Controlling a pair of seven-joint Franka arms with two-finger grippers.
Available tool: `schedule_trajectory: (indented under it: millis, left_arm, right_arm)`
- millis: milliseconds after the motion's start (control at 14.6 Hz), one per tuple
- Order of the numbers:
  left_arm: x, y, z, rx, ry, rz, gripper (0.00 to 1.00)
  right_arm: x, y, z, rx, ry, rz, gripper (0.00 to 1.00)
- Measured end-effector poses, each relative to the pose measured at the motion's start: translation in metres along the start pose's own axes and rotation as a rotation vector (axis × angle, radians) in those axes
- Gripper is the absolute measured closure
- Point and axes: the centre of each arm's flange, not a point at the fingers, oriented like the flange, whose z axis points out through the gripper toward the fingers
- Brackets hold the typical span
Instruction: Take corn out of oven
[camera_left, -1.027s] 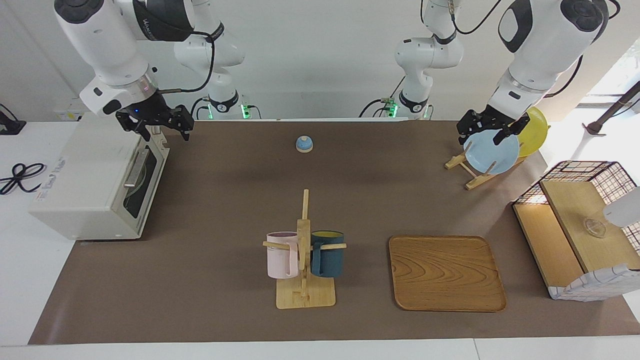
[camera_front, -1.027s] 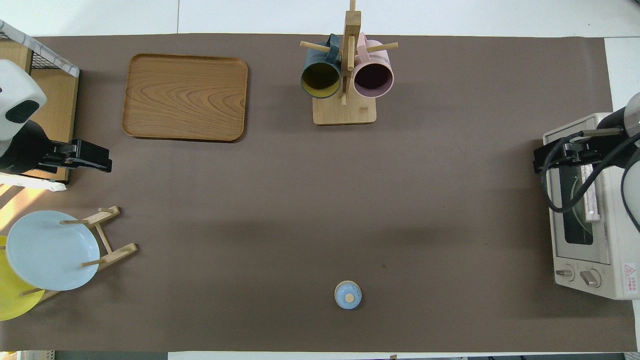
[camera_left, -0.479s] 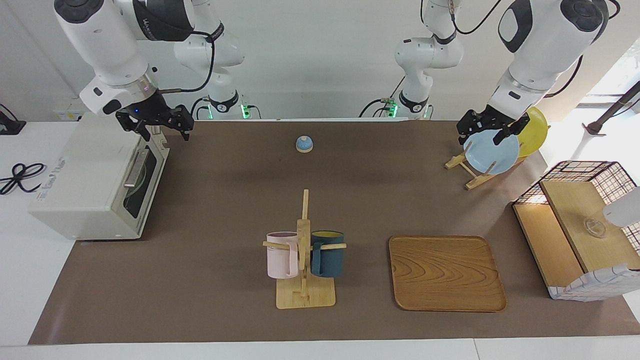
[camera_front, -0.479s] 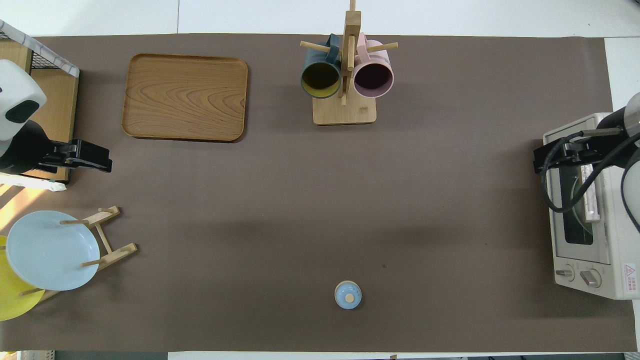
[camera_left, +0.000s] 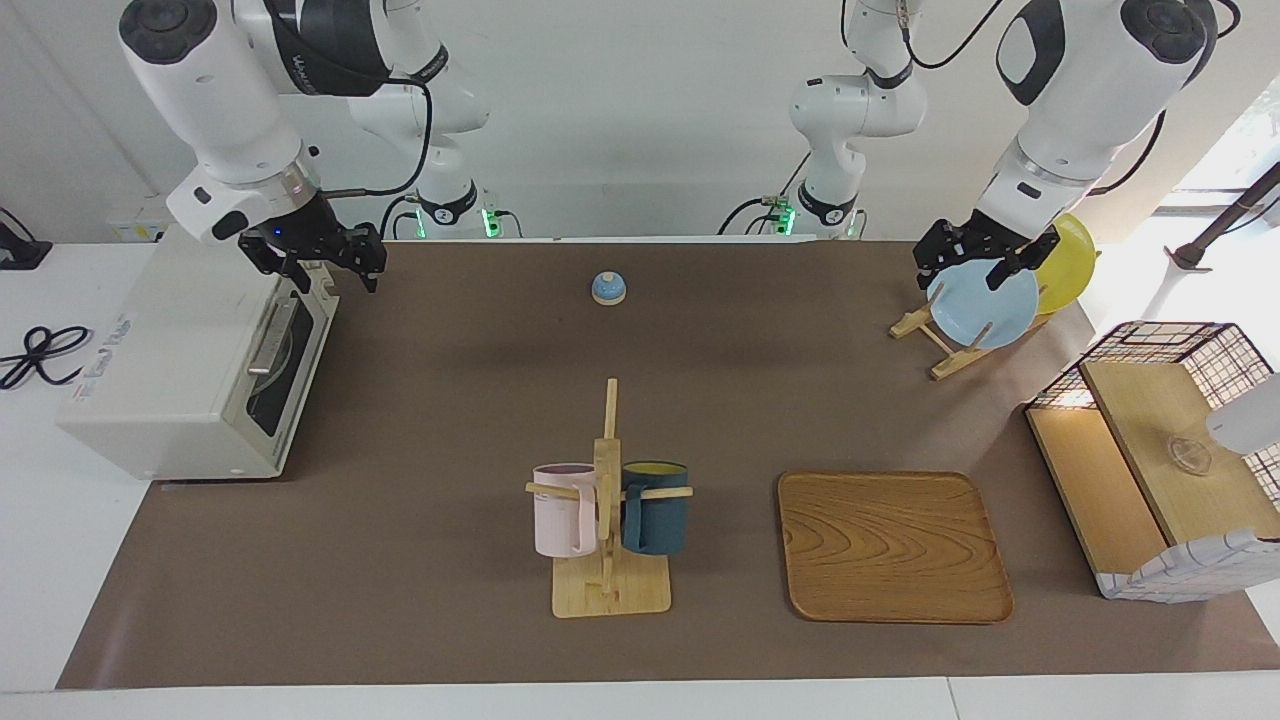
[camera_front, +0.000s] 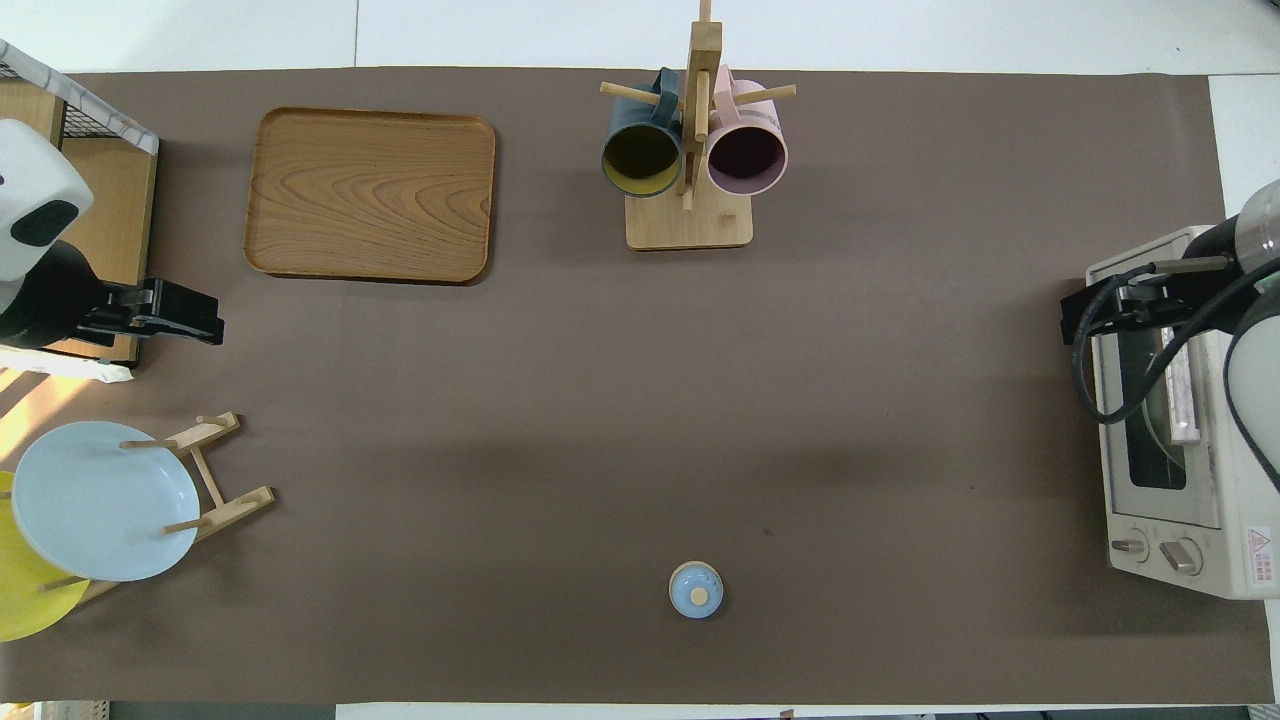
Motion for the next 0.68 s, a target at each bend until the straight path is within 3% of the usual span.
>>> schedule_trajectory:
  millis: [205,479,684]
  left_arm:
    - [0.0,0.0,0.0,0.0,0.0,0.0,0.0]
    - [0.0,0.0,0.0,0.0,0.0,0.0,0.0]
    - [0.0,0.0,0.0,0.0,0.0,0.0,0.0]
  right_arm:
    - [-0.003,0.02,0.017,-0.011,0.018,0.033,0.63]
    - [-0.011,0.058,0.05,-0.045,0.035,0.09,0.99]
    - [-0.014,0.075,0.07,-0.115,0.028,0.094,0.99]
